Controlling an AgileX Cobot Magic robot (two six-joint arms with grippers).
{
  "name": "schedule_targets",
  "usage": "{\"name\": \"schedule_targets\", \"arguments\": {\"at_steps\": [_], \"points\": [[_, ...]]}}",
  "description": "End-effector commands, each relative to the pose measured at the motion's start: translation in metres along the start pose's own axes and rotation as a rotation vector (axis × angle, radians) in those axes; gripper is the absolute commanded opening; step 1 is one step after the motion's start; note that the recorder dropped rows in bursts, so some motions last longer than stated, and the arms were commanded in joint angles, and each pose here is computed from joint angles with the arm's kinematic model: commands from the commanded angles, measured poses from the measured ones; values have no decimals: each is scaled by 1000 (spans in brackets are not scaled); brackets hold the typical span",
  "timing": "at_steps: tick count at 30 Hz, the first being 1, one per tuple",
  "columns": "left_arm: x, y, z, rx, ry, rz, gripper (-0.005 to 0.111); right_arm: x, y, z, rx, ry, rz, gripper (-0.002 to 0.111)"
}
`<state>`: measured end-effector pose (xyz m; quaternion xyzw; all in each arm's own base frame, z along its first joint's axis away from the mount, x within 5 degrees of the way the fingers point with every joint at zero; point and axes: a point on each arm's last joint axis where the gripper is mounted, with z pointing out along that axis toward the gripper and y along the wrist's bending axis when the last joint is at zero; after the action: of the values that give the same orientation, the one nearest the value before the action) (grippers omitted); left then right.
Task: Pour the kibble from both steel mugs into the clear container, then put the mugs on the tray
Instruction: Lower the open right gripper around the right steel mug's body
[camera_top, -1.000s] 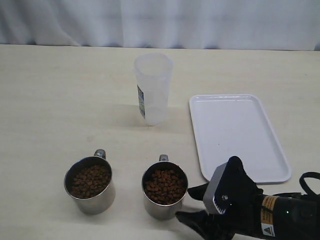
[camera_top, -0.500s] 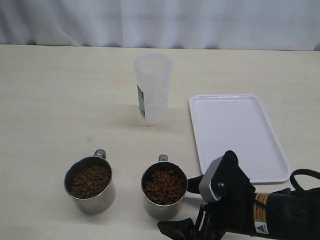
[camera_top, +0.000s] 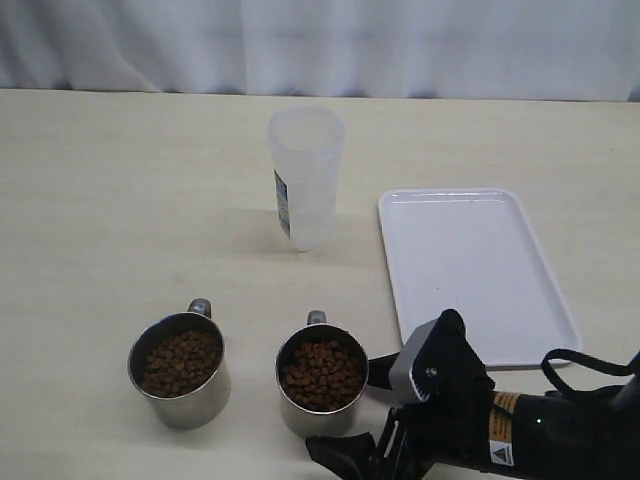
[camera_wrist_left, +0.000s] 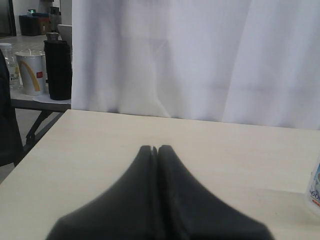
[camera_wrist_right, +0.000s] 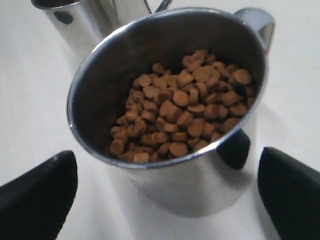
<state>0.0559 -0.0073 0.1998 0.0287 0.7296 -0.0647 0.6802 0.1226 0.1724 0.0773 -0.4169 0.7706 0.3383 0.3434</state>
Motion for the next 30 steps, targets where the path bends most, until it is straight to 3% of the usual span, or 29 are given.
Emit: {"name": "schedule_targets", "arguments": {"at_steps": [1, 4, 18, 23, 27, 30], "points": [[-1, 0, 0, 1, -14, -5, 0, -9, -1, 8, -23, -22, 32, 103], [-1, 0, 0, 1, -14, -5, 0, -15, 1, 17, -90, 2, 8, 103], [-1, 0, 0, 1, -14, -5, 0, -26, -6, 29, -71, 21, 19, 103], [0, 0, 0, 1, -10, -7, 0, -29, -9, 27, -25, 15, 38, 80], [0, 0, 0, 1, -10, -7, 0, -30, -13, 27, 23, 1, 71, 72], [0, 0, 0, 1, -10, -7, 0, -30, -18, 25, 81, 23, 103, 72]]}}
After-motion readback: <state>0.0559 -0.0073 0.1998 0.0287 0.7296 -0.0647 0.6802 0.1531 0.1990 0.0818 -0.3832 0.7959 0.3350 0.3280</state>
